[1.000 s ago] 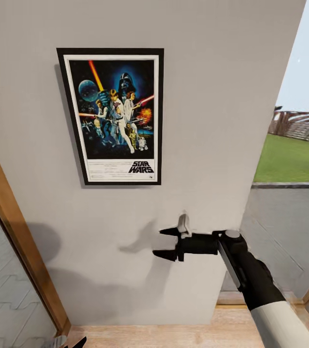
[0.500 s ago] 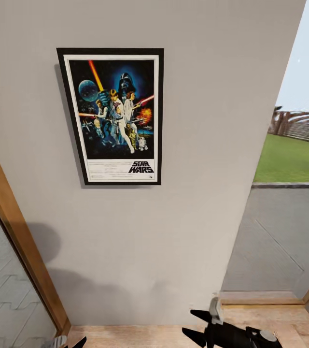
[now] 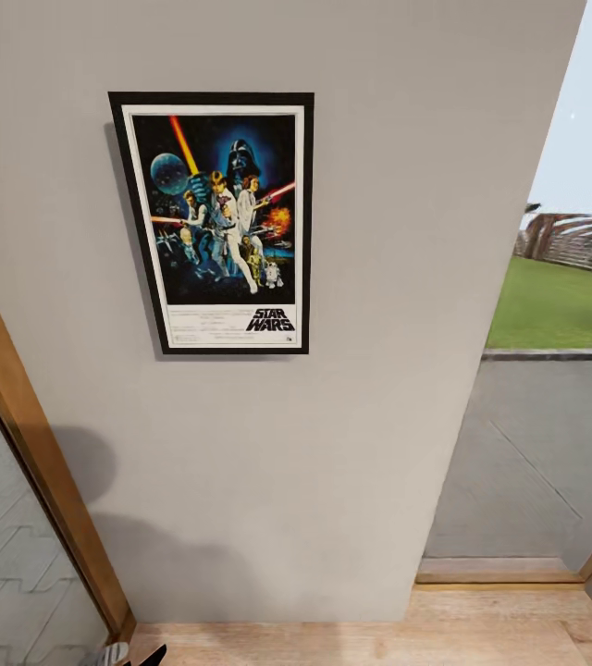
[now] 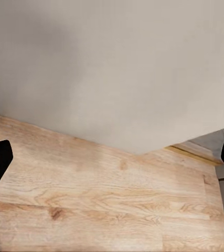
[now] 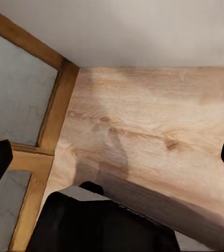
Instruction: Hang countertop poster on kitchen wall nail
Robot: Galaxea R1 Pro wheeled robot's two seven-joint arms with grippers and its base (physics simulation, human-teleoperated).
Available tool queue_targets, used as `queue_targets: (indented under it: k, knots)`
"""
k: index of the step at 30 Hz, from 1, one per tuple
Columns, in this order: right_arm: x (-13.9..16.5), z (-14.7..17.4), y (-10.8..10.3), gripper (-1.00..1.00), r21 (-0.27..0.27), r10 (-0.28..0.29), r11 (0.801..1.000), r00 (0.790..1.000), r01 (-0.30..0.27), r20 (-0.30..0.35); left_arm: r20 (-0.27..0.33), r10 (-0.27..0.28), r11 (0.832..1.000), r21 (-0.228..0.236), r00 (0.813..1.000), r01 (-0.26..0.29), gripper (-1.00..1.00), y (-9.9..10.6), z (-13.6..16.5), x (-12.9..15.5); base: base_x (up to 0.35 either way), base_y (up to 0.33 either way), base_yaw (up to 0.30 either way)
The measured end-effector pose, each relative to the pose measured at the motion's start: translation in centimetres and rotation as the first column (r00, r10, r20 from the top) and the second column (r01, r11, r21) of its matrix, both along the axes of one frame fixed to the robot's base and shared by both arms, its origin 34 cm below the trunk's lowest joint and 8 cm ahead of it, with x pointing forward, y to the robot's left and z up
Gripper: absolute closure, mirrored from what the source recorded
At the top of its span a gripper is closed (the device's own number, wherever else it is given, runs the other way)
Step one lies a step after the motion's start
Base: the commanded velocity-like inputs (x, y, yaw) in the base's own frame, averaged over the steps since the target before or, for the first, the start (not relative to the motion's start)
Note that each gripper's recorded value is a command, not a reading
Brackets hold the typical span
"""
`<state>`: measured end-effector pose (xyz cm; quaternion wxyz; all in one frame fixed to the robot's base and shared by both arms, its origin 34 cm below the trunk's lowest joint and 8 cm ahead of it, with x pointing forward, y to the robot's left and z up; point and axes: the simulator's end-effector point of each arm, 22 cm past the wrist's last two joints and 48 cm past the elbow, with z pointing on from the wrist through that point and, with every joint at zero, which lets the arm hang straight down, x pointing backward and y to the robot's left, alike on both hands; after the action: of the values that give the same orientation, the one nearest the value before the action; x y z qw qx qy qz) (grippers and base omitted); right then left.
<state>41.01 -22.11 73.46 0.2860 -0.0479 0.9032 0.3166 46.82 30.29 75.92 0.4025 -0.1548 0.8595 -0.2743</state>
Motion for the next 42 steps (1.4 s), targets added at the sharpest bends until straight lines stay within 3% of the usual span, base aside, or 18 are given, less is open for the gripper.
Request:
queue_targets:
  k: [1,4,24,31,39,42]
  knots:
    - [0.3,-1.5,-2.0,-1.0,-0.093,-0.067,0.994,0.998,0.066,-0.017,0.001,0.001,1.0,0.001,1.0,-0.001,-1.0,0.0,0.0,0.0,0.0,0.0,0.0]
    - [0.6,-2.0,-3.0,-1.0,-0.14,-0.102,0.985,0.995,0.098,-0.016,0.006,0.003,1.0,0.002,1.0,-0.003,-1.0,0.1,0.2,0.2,0.0,0.0,0.0]
    - [1.6,-1.2,-3.2,-1.0,-0.154,-0.115,0.981,0.993,0.116,0.015,0.034,0.01,1.0,0.009,0.999,-0.01,-1.0,0.4,1.3,0.9,0.0,0.0,0.0]
    - [2.1,-1.5,-4.5,-1.0,-0.21,-0.154,0.965,0.988,0.156,0.026,0.045,0.009,1.0,0.009,0.999,-0.01,-1.0,0.4,1.7,1.2,0.0,0.0,0.0]
    - [2.4,-1.3,-4.6,-1.0,-0.219,-0.159,0.962,0.987,0.163,0.036,0.056,0.009,1.0,0.009,0.998,-0.01,-1.0,0.4,2.1,1.4,0.0,0.0,0.0]
    - [1.2,-2.0,-4.6,-1.0,-0.223,-0.163,0.962,0.987,0.16,0.005,0.056,0.009,1.0,0.009,0.998,-0.01,-1.0,0.4,2.1,1.4,0.0,0.0,0.0]
